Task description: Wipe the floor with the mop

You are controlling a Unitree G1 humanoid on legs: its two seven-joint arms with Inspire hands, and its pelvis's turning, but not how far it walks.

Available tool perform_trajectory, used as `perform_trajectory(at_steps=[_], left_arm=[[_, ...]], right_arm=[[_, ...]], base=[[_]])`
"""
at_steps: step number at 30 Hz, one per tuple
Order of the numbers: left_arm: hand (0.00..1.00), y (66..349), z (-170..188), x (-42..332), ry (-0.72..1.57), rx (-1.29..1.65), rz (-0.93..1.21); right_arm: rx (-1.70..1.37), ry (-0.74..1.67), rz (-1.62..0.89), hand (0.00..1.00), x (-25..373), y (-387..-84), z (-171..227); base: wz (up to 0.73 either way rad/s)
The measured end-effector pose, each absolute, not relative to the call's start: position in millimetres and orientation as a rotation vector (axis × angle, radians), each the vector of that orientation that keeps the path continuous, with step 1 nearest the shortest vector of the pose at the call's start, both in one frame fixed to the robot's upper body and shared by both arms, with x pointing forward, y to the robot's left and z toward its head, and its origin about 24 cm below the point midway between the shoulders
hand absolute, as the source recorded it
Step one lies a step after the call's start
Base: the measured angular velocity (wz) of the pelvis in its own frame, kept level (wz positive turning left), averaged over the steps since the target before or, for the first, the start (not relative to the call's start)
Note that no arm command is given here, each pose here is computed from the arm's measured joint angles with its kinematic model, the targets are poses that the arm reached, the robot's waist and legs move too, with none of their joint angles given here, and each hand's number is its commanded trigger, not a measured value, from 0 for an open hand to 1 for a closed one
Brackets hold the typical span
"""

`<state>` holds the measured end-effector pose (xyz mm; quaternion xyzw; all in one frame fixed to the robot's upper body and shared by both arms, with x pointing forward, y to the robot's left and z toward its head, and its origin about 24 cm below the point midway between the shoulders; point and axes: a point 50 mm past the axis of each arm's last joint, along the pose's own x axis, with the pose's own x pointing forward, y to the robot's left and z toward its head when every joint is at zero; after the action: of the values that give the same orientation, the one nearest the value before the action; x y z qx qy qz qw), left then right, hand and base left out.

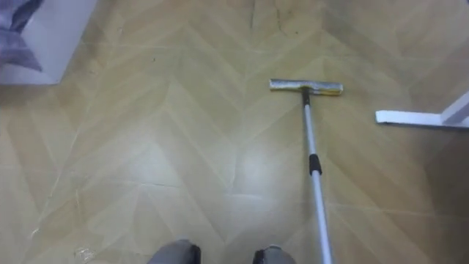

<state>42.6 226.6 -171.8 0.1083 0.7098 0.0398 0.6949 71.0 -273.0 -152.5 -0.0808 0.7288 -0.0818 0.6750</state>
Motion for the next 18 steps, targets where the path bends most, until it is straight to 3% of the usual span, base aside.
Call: perform_trajectory(at_steps=[3, 6, 8, 10, 11, 14, 18], left_arm=[[0.0, 229, -171, 46, 1.563, 0.246, 0.06], [0.0, 231, -172, 31, 1.596, 0.229, 0.028], [0.0, 239, -171, 22, 1.641, 0.237, 0.025], [0.0, 243, -169, 32, 1.625, 0.304, -0.009], [0.0, 232, -172, 36, 1.598, 0.278, -0.037], [0.0, 221, -174, 36, 1.607, 0.238, -0.053], [0.0, 227, -173, 26, 1.604, 0.24, 0.011]], right_arm=[[-0.202, 1.514, -0.205, 1.0, 110, -294, -137], [-0.2, 1.459, -0.148, 1.0, 122, -293, -134], [-0.149, 1.491, -0.129, 1.0, 115, -288, -138], [-0.107, 1.601, -0.199, 1.0, 75, -297, -142], [-0.127, 1.631, -0.236, 1.0, 60, -307, -140], [-0.146, 1.676, -0.253, 1.0, 41, -315, -139], [-0.181, 1.788, -0.192, 1.0, 4, -298, -148]], base=[[0.12], [0.0], [0.38], [1.04], [0.29], [-0.81], [-0.97]])
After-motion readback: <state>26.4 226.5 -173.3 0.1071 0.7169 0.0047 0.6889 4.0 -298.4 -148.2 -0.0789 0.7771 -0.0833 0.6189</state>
